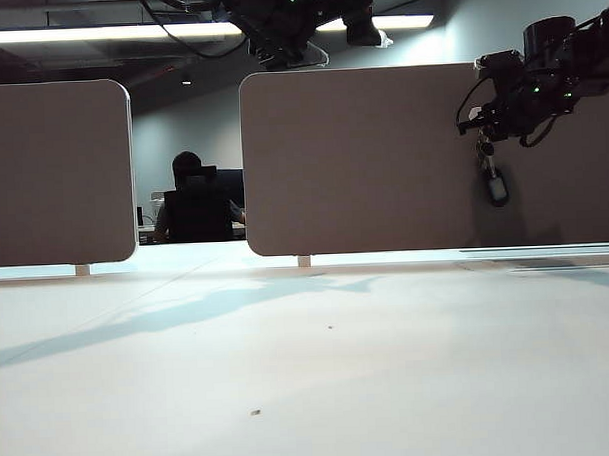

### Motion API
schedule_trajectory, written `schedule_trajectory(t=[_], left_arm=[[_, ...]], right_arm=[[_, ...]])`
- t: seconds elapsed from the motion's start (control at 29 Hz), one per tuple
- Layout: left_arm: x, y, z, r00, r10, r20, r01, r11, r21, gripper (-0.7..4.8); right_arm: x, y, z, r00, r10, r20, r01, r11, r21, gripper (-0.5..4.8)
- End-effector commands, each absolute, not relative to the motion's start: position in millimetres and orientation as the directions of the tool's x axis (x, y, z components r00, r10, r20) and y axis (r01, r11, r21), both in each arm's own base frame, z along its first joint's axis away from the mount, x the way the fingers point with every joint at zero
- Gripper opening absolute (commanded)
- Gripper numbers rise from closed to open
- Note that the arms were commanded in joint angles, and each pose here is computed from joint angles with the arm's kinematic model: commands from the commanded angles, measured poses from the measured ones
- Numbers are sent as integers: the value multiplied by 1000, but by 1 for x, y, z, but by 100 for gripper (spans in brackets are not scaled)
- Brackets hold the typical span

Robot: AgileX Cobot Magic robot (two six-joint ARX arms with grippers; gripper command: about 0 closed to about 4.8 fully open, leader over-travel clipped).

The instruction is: Hang the bunch of keys on the hook.

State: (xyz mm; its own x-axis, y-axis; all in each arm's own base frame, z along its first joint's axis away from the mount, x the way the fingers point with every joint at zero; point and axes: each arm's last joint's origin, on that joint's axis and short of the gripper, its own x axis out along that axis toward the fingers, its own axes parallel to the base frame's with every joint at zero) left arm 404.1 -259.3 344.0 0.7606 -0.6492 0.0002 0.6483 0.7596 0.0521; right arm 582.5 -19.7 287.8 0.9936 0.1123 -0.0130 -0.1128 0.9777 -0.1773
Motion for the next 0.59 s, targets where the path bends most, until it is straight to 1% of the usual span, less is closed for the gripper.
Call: schedule_trajectory(t=[0.03, 0.17, 0.24, 0.31, 0.38, 0.45, 0.52, 0.59], left_arm=[[404, -259, 349, 762, -647, 19, 645, 762, 58, 479], [404, -259, 348, 762, -647, 7, 646, 761, 56, 479], [404, -259, 348, 762, -647, 6, 646, 761, 56, 479], [403, -259, 348, 762, -647, 1, 646, 761, 56, 479], [402, -258, 349, 762, -647, -2, 647, 761, 54, 479], [401, -257, 351, 762, -647, -4, 646, 761, 54, 479], [399, -255, 355, 764, -645, -7, 644, 763, 54, 479], [395, -253, 361, 769, -639, -16, 639, 768, 53, 479]], right_arm=[[583, -23, 290, 994, 106, 8, -103, 979, -176, -7], [583, -27, 288, 997, 75, -12, -76, 982, -174, -4], [582, -28, 289, 998, 69, -10, -69, 982, -174, 20], [581, -28, 293, 999, 52, -7, -52, 983, -174, 101], [579, -28, 298, 999, 34, -7, -35, 984, -175, 197], [577, -27, 303, 999, 33, -14, -35, 984, -174, 263], [574, -26, 308, 999, 34, -21, -37, 984, -174, 285], [571, -26, 313, 998, 34, -45, -42, 983, -180, 285]])
